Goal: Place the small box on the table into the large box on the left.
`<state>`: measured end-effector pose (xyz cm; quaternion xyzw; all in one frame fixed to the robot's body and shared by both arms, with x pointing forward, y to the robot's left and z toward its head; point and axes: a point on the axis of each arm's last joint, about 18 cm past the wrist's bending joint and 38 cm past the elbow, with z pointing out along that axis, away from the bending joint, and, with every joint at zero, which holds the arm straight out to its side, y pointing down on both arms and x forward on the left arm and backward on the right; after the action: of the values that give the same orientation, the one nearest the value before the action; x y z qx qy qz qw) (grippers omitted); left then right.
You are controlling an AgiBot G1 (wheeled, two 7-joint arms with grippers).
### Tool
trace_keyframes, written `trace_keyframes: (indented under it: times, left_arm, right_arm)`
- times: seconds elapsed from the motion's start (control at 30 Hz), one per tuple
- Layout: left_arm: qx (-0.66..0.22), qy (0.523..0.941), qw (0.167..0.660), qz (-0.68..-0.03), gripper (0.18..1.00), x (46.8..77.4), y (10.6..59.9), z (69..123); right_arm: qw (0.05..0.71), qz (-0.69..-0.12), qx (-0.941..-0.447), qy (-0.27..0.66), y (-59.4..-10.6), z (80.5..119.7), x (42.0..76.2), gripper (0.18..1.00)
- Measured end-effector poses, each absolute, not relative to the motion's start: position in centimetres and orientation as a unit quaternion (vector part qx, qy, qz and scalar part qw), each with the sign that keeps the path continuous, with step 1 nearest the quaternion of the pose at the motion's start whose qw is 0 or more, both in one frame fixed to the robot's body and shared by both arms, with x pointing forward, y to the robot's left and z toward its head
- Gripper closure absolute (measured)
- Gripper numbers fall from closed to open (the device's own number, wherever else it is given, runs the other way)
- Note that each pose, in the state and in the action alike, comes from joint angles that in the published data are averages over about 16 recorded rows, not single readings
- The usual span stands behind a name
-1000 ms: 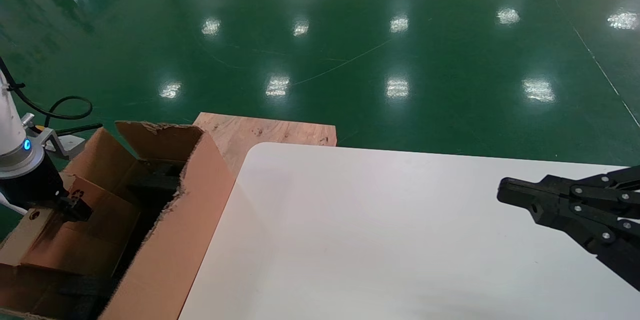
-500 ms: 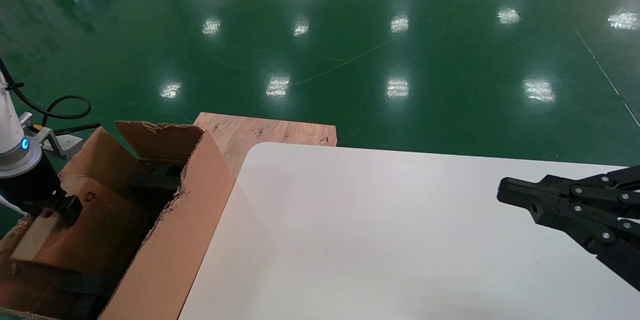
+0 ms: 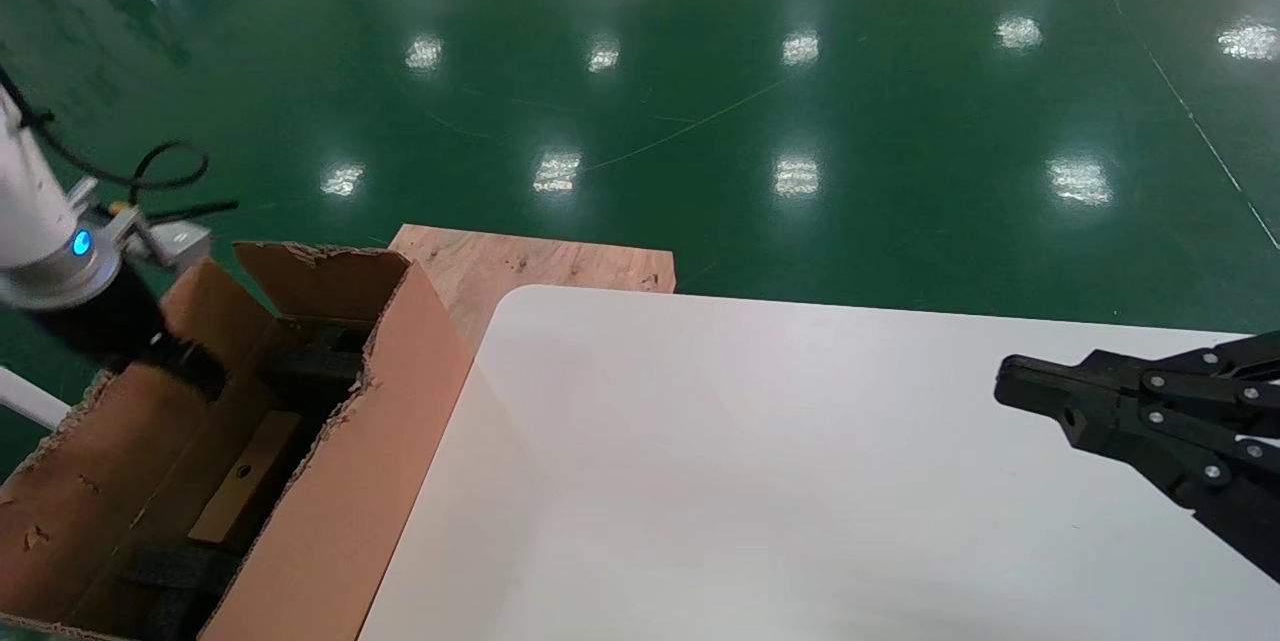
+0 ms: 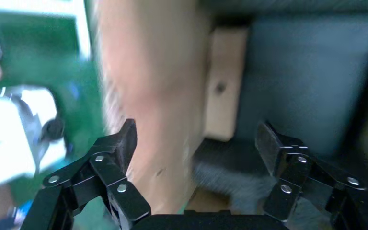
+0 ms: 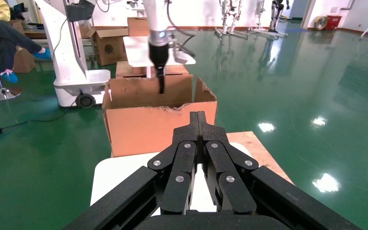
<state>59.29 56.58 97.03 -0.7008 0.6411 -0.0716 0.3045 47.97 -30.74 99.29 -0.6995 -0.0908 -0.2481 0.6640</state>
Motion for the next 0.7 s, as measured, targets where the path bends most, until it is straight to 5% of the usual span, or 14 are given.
trace_keyframes:
  times: [0.3,0.7]
  left_arm:
    - [-0.571,0.752,0.24,-0.226,0.23,59.6,46.3,103.9]
    - [-0.349,0.862,0.142,-0.338,0.184,51.7,34.9,108.3]
  right_arm:
    - [0.664,-0.248,-0.7,-0.091,-30.7,99.3,48.0,0.988]
    - [0.664,-0.248,-0.699,-0.091,-30.8,99.3,48.0,0.972]
